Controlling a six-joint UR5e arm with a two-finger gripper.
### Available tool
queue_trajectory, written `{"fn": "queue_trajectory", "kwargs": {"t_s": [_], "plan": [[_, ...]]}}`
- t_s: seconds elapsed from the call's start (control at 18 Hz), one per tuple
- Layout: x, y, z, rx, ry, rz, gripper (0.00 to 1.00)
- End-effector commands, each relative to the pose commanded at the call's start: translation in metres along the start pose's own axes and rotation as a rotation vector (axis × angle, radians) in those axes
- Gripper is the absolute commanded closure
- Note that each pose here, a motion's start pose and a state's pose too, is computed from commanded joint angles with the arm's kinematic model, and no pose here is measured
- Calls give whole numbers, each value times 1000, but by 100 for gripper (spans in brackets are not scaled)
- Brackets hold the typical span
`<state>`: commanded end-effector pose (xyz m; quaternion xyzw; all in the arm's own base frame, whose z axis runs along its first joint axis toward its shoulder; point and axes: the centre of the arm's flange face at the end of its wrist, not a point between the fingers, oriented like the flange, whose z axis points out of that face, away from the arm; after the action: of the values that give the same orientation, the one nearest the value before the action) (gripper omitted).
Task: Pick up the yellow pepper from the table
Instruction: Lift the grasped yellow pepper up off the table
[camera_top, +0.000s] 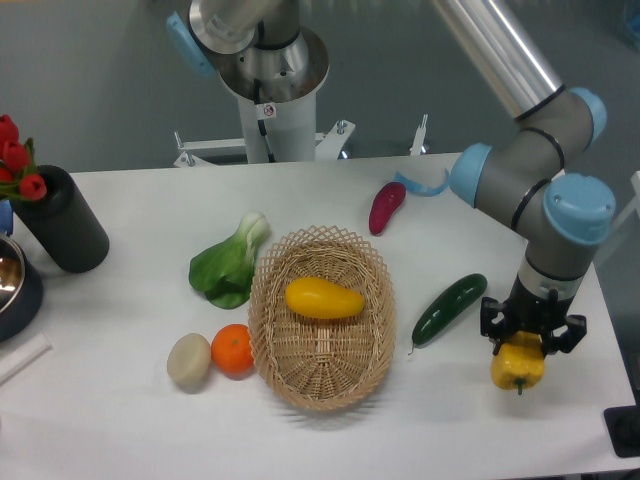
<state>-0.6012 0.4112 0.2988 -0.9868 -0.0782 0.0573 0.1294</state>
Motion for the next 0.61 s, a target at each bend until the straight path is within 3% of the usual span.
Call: {"fn": "queue_trajectory", "kwargs": {"t_s": [0.28,0.44,0.61], "plan": [[27,12,-28,-23,10,73,96],[30,23,-35,-93,-22,113,96],[28,23,-40,-144,-4,146,96]]}}
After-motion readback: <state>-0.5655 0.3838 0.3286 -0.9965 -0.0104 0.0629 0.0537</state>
